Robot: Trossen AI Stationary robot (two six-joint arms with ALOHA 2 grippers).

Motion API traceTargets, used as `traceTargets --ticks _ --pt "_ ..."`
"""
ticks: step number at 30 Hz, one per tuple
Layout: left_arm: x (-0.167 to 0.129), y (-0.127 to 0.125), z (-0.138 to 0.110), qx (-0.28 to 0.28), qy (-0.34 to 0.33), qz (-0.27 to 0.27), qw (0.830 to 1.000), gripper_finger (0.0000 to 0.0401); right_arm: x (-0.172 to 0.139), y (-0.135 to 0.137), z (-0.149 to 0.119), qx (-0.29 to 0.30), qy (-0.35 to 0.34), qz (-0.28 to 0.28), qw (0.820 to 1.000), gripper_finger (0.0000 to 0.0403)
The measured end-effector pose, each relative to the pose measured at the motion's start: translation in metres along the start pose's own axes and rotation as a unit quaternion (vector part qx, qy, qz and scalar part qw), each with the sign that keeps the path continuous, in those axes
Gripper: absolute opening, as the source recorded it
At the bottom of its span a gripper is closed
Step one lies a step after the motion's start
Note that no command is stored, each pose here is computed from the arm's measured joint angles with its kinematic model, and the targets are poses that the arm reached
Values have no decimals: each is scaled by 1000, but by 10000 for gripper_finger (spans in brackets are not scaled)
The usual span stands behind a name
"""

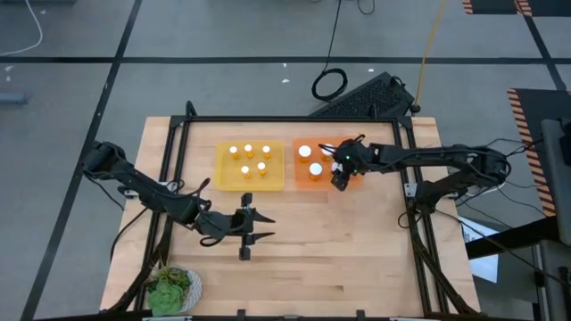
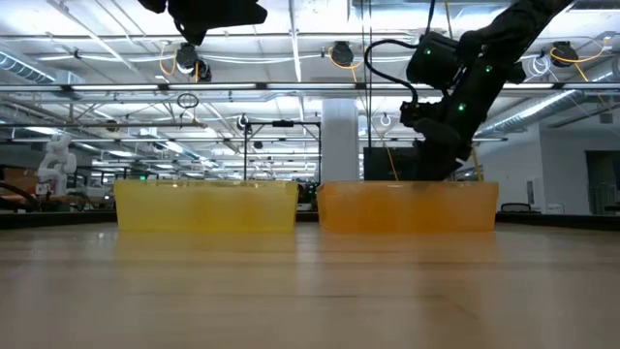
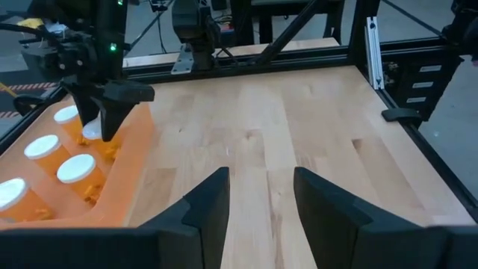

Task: Pick and place medicine bottles into bin by pill shape (circle, oval)
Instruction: Put the big orange pill bottle into the orange bin, then return to Home Position

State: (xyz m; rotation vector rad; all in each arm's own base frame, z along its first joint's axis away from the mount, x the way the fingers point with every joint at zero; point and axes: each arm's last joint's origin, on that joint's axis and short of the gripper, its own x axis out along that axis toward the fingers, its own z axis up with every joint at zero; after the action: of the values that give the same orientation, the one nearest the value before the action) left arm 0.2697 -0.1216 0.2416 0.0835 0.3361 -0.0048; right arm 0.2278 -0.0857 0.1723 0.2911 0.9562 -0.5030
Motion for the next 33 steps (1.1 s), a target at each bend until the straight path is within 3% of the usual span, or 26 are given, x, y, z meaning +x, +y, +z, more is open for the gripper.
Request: traceTargets --ticks 7,15,20,25,30,33 --pt "-5 4 5 -3 -9 3 1000 152 -4 0 4 -9 -23 3 1000 265" --pt "-29 28 26 -25 -43 22 999 152 -25 -1 9 -32 -69 10 997 267" --pt "-50 48 33 -40 -41 55 997 152 -50 2 12 -60 -119 58 989 258" --pt "-69 62 37 -45 -37 83 995 152 -81 5 11 -99 -185 67 976 226" --pt "-86 70 44 -30 -62 85 994 148 -110 3 8 -133 -247 67 957 162" --pt "-93 72 47 -19 -71 85 994 126 -123 3 5 -140 -276 73 948 119"
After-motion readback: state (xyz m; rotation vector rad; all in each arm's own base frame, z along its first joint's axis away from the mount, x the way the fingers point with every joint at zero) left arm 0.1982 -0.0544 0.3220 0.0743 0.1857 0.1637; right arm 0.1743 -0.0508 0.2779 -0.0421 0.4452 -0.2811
